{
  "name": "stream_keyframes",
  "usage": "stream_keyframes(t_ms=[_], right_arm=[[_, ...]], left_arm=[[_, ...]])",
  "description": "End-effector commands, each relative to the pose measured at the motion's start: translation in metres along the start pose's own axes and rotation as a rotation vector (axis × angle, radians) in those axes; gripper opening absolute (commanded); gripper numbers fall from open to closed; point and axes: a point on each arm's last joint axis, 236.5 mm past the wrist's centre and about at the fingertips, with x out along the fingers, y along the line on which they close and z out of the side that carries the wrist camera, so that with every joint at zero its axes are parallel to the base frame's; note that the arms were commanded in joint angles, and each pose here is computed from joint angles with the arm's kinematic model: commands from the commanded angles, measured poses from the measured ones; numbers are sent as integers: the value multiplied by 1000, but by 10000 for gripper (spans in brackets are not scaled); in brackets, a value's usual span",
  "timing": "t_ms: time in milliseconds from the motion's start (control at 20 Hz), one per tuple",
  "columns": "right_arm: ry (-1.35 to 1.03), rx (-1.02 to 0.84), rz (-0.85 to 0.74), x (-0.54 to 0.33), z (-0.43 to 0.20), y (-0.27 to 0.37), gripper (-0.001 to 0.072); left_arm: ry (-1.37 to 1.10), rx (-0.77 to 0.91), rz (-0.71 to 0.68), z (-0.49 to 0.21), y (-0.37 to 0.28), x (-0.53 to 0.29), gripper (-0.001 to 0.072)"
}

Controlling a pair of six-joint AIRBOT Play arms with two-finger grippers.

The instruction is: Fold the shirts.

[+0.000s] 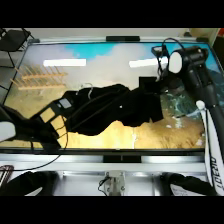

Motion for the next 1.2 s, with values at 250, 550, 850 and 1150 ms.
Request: stream_keyframes(t_ms=[250, 550, 850, 1150], right_arm=[[-46, -45, 45, -6, 9, 10, 72], [-147, -59, 104, -32, 25, 23, 72], [-269, -54, 400, -84, 35, 88, 72], [-269, -59, 515, -106, 26, 111, 72]], left_arm=[[-22, 69, -104, 35, -29, 54, 42], [-1, 51, -111, 47, -29, 74, 42], [-169, -88, -152, 105, -35, 92, 42], [-304, -169, -163, 155, -31, 112, 43]])
